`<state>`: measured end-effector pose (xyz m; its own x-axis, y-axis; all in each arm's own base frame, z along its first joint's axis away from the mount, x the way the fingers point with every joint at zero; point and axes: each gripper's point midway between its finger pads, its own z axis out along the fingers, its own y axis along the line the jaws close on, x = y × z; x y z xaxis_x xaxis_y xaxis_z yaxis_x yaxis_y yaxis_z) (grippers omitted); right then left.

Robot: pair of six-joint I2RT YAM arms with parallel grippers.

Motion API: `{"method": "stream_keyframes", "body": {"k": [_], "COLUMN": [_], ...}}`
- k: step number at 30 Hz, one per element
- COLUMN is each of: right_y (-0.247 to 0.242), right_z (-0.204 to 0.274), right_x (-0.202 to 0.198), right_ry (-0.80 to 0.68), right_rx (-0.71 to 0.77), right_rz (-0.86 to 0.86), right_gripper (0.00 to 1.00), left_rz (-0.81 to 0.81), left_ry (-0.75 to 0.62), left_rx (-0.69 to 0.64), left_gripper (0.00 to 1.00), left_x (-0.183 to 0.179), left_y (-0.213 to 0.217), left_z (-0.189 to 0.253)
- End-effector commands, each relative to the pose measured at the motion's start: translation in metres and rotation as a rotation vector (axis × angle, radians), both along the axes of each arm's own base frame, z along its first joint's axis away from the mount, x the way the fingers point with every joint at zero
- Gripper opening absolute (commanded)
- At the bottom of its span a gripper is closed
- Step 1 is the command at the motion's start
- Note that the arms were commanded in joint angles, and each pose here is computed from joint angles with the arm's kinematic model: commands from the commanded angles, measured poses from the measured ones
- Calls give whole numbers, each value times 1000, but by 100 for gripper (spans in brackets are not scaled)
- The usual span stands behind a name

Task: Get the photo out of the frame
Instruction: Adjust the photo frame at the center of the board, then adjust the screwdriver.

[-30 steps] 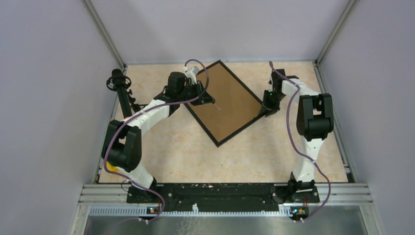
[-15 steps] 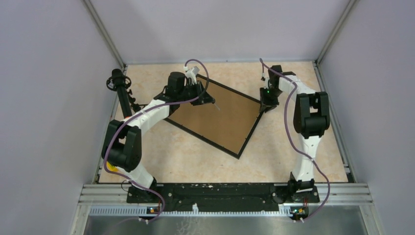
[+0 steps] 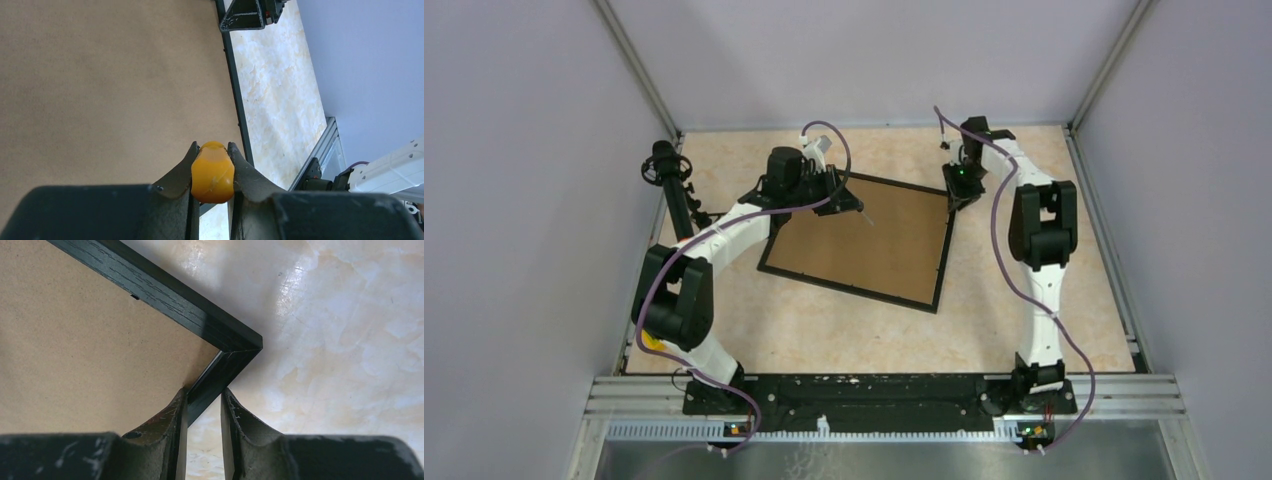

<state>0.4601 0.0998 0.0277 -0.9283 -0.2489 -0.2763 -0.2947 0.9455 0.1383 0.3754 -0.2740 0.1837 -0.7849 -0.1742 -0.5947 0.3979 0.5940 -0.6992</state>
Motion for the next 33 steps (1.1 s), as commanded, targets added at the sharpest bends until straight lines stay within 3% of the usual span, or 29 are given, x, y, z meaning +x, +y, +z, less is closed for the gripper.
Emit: {"method": "stream_keyframes", "body": {"k": [1, 3, 6, 11, 13, 18, 23, 33], "right_y": [-17, -10, -3, 24, 43, 100, 150, 183], "right_z": [-64, -50, 0, 140, 183, 236, 253, 233], "right_x": [-7, -10, 10, 31, 13, -60, -125, -142], "right_ry": [19, -16, -154, -515, -586, -603, -568, -517], "right_rx": [-150, -114, -92, 64, 182, 420, 586, 595], "right_rz": [138, 150, 158, 222, 280, 462, 625, 656], "right_gripper": [20, 23, 34, 72, 78, 81, 75, 65], "left_rz": [-22, -28, -30, -47, -57, -79, -120, -217], "left_ry": [-41, -35, -40, -161, -194, -227, -211, -204], "left_rx": [-23, -27, -45, -109, -135, -243, -348, -468], "left_gripper": [0, 0, 0, 0, 0, 0, 0, 0], "left_x": [3, 1, 2, 14, 17, 11, -3, -35], "left_y": [-3, -4, -6, -14, -17, -24, -29, -32], "left_z": [10, 7, 9, 44, 59, 94, 121, 144]}}
